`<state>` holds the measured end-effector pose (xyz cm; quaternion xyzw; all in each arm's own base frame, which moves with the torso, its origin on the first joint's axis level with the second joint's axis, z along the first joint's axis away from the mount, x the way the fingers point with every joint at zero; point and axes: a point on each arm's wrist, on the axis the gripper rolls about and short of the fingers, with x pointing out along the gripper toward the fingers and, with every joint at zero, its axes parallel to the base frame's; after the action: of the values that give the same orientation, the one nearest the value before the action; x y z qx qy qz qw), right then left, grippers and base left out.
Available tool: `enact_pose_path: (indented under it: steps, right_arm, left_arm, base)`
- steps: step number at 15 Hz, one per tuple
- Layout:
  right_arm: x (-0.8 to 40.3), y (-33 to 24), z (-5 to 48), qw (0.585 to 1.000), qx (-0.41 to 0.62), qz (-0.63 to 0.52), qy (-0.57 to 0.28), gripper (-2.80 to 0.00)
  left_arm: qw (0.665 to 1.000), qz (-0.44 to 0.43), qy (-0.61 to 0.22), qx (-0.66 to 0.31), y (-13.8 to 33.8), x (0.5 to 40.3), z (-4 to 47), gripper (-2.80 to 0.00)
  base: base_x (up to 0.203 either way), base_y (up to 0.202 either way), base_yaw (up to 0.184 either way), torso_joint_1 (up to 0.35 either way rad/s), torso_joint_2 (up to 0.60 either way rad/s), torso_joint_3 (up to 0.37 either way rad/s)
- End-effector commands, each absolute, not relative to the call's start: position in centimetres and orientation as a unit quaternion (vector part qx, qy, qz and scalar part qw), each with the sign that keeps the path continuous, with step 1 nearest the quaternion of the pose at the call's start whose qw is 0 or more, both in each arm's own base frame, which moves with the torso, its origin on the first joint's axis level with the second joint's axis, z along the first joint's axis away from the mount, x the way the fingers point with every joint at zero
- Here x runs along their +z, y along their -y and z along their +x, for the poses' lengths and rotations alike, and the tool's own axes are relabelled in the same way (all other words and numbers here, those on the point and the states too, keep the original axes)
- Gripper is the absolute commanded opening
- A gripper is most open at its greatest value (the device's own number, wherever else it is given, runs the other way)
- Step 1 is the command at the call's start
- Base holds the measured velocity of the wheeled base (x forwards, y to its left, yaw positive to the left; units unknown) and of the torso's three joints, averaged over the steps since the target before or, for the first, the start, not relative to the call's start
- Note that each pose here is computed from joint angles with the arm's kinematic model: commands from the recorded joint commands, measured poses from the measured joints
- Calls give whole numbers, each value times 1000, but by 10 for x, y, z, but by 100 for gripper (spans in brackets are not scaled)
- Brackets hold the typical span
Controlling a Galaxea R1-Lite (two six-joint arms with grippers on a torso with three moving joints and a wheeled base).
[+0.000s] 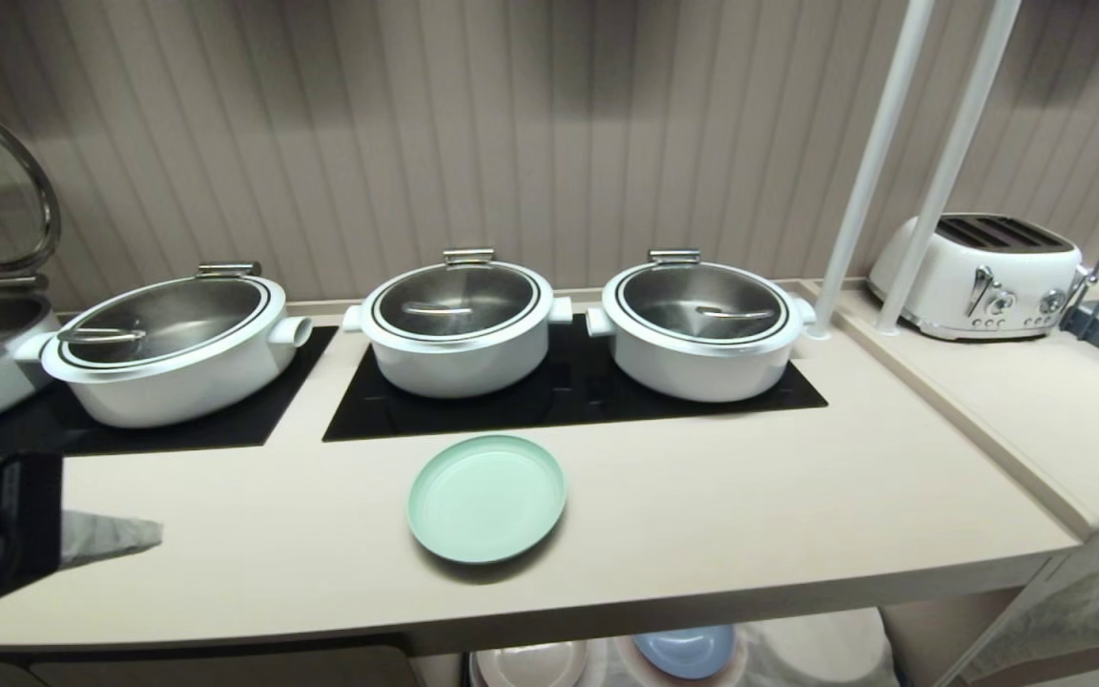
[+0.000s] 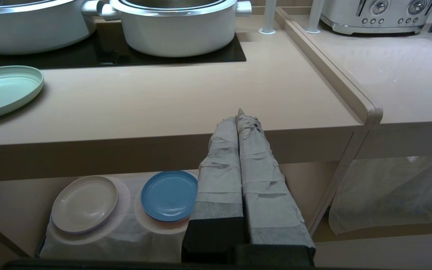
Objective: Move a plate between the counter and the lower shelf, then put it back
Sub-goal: Pick up the plate
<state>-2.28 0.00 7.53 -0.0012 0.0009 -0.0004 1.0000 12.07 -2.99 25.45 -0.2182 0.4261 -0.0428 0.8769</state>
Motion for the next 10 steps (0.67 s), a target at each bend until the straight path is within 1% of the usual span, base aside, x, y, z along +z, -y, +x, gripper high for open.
enact_pose_path:
  steps: [1, 3, 7, 10]
  right_arm:
    - [75, 0, -23, 1000, 0, -2, -1, -280]
    - [75, 0, -23, 1000, -1, -1, -1, -280]
    - [75, 0, -23, 1000, 0, -1, -1, -280]
    - [75, 0, -23, 1000, 0, -1, -1, -280]
  left_arm:
    - [846, -239, -476, -30, 51, 243, 147, -280]
    - [844, -224, -487, -5, 65, 231, 166, -280]
    - [864, -196, -464, 5, 97, 207, 210, -280]
    - [871, -168, -461, 16, 121, 188, 227, -280]
  base:
    - [0, 0, 0, 0, 0, 0]
    - [0, 0, 0, 0, 0, 0]
    - [0, 0, 0, 0, 0, 0]
    - [0, 0, 0, 0, 0, 0]
